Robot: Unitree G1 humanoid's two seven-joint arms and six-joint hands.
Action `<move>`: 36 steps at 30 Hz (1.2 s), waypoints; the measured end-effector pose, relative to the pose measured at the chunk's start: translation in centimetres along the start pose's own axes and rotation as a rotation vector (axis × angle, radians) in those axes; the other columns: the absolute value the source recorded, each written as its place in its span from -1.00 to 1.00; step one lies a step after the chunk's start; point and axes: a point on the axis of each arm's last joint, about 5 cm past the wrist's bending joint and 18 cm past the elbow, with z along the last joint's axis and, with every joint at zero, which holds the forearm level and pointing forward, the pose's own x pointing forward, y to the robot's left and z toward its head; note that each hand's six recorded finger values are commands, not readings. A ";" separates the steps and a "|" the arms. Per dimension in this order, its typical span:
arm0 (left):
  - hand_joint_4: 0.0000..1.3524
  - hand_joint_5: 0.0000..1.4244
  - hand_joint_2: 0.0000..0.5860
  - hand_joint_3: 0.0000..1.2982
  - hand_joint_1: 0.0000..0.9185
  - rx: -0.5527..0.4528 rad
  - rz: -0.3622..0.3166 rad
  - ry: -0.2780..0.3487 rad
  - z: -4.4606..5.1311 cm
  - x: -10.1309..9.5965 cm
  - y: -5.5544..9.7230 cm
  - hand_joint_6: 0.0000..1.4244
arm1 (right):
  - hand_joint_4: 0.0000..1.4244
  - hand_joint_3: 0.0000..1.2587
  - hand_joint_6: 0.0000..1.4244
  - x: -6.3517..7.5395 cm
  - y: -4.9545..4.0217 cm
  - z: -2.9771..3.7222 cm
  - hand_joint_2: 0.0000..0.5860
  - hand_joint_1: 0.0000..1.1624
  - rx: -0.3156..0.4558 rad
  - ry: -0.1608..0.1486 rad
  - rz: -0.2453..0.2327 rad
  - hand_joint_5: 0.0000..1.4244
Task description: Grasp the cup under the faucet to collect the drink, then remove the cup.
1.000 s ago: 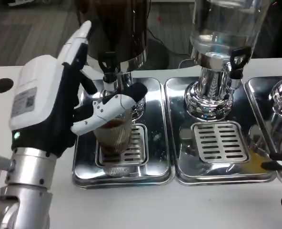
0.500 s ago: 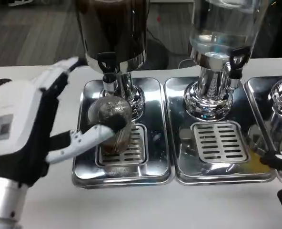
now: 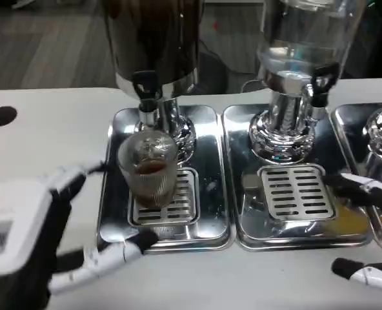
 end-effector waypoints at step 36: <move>-0.71 -0.66 -0.86 -0.58 -1.00 -0.022 -0.066 0.081 -0.29 -7.2 -1.4 -0.28 | -0.76 -0.75 -0.78 12.2 2.35 2.95 -0.53 0.10 0.092 -0.007 0.136 -0.75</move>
